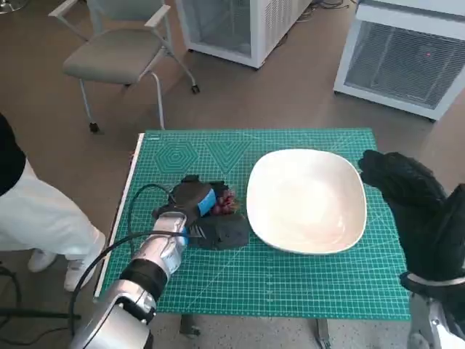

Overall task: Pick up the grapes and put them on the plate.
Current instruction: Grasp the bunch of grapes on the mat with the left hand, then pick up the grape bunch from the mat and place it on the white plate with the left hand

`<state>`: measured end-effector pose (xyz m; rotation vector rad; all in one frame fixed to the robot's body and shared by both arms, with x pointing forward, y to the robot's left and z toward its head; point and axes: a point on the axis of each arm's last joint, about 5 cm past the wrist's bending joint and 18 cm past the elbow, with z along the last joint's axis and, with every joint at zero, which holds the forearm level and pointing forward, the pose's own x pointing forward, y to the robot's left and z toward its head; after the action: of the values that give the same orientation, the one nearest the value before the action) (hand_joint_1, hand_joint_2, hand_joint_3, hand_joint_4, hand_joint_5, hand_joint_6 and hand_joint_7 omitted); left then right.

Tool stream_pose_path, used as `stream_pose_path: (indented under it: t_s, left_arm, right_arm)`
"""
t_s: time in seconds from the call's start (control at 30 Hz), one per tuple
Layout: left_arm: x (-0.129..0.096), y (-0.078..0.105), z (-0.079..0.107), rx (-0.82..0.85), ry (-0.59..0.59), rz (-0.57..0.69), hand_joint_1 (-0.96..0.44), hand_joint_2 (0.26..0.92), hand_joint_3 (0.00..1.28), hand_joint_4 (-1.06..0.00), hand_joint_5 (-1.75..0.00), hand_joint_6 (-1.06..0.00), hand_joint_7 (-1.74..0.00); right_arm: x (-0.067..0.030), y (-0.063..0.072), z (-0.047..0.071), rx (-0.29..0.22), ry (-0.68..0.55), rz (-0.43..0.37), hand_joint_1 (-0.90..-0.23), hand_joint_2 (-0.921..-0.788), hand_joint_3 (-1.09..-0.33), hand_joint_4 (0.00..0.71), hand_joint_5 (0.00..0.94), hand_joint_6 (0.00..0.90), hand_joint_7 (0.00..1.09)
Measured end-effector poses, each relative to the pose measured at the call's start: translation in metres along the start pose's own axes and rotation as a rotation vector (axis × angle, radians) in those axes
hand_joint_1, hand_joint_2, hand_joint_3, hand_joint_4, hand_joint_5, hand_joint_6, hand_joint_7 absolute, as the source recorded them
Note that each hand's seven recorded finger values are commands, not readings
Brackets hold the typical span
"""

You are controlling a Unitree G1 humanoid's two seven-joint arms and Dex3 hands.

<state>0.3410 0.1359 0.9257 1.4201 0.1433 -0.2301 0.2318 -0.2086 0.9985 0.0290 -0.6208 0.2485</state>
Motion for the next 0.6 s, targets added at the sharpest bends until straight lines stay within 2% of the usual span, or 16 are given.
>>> stream_pose_path:
  t_s: [0.17, 0.4, 0.53, 0.6]
  left_arm:
    - [0.0001, 0.0000, 0.0007, 0.004, 0.003, -0.006, 0.00, 0.908, 0.31, -0.40, -1.46, -0.41, -1.43]
    - [0.0004, 0.0005, 0.0021, 0.004, 0.008, -0.011, 0.00, 0.920, 0.30, -0.39, -1.47, -0.39, -1.44]
    - [0.0005, 0.0008, 0.0026, 0.005, 0.010, -0.013, 0.00, 0.921, 0.28, -0.41, -1.44, -0.42, -1.41]
    - [0.0006, 0.0009, 0.0027, 0.005, 0.010, -0.014, 0.00, 0.921, 0.27, -0.42, -1.48, -0.45, -1.33]
  right_arm:
    - [-0.0006, -0.0003, 0.0002, 0.000, 0.007, 0.001, -0.553, -0.921, -0.575, 0.470, 0.027, 0.106, 0.77]
    - [-0.0007, -0.0008, 0.0012, -0.001, 0.008, 0.001, -0.553, -0.921, -0.574, 0.470, 0.028, 0.108, 0.77]
    - [-0.0007, -0.0010, 0.0016, -0.001, 0.008, 0.001, -0.553, -0.921, -0.574, 0.469, 0.028, 0.109, 0.77]
    - [-0.0007, -0.0010, 0.0018, -0.001, 0.008, 0.001, -0.553, -0.921, -0.575, 0.469, 0.027, 0.109, 0.77]
